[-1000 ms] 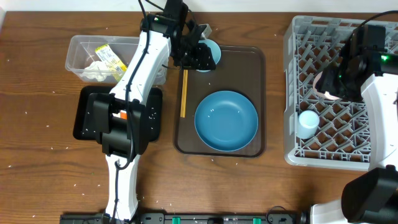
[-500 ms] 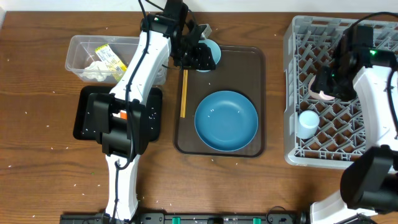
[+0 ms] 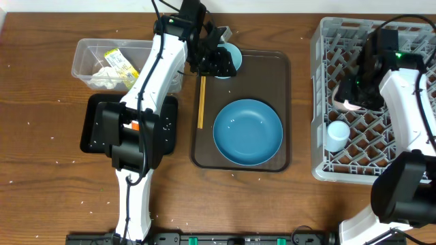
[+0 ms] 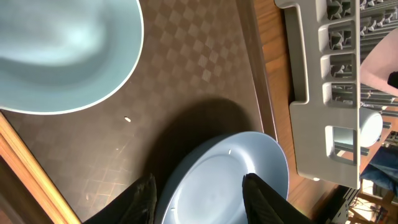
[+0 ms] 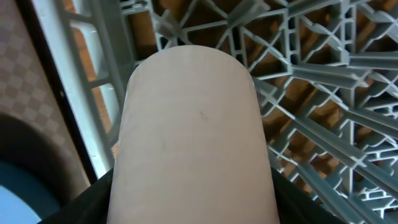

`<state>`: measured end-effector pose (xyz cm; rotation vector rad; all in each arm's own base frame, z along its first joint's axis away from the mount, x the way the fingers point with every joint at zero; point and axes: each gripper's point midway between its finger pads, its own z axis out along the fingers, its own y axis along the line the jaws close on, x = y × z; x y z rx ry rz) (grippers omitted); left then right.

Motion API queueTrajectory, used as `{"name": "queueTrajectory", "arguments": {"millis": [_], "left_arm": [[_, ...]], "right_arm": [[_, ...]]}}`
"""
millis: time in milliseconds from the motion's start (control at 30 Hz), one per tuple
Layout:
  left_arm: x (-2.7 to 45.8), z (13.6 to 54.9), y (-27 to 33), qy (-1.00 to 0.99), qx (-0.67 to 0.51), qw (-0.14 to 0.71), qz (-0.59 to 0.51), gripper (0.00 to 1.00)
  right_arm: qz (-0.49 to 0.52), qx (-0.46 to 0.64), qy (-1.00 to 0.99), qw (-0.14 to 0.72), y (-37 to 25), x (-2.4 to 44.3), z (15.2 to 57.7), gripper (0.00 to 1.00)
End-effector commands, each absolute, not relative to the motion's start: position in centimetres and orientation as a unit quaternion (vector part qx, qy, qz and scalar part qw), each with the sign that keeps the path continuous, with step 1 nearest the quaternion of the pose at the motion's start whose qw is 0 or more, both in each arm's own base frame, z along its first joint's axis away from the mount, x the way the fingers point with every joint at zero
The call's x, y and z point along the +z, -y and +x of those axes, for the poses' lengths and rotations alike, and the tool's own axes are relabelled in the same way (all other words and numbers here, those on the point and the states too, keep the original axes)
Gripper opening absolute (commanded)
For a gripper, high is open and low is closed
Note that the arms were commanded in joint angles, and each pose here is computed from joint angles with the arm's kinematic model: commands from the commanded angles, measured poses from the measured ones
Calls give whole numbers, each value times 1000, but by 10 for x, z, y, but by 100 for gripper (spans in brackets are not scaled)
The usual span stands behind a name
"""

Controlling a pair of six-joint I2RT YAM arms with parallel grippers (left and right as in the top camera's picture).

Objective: Sort waste into correct bins and load items into the dishwasher rack
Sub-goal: 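Lower the pink cup into the rack with the right gripper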

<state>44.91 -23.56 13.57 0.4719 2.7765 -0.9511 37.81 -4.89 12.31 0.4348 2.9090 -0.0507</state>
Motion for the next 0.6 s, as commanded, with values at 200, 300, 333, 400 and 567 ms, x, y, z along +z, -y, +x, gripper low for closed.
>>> {"name": "queueTrajectory", "arguments": {"millis": [200, 300, 333, 400, 567], "left_arm": [[129, 447, 234, -933, -312, 77, 159, 47], [129, 447, 234, -933, -312, 77, 159, 47], [129, 447, 234, -933, -312, 77, 159, 46], [129, 447, 234, -933, -312, 77, 159, 46], [129, 447, 234, -933, -312, 77, 159, 47]], "right_arm": [[152, -20, -983, 102, 44, 123, 382, 54], [152, -19, -983, 103, 44, 123, 383, 72], [151, -18, -983, 104, 44, 123, 383, 75], [151, -16, -983, 107, 43, 124, 385, 78], [150, -2, -982, 115, 39, 125, 389, 79]]}}
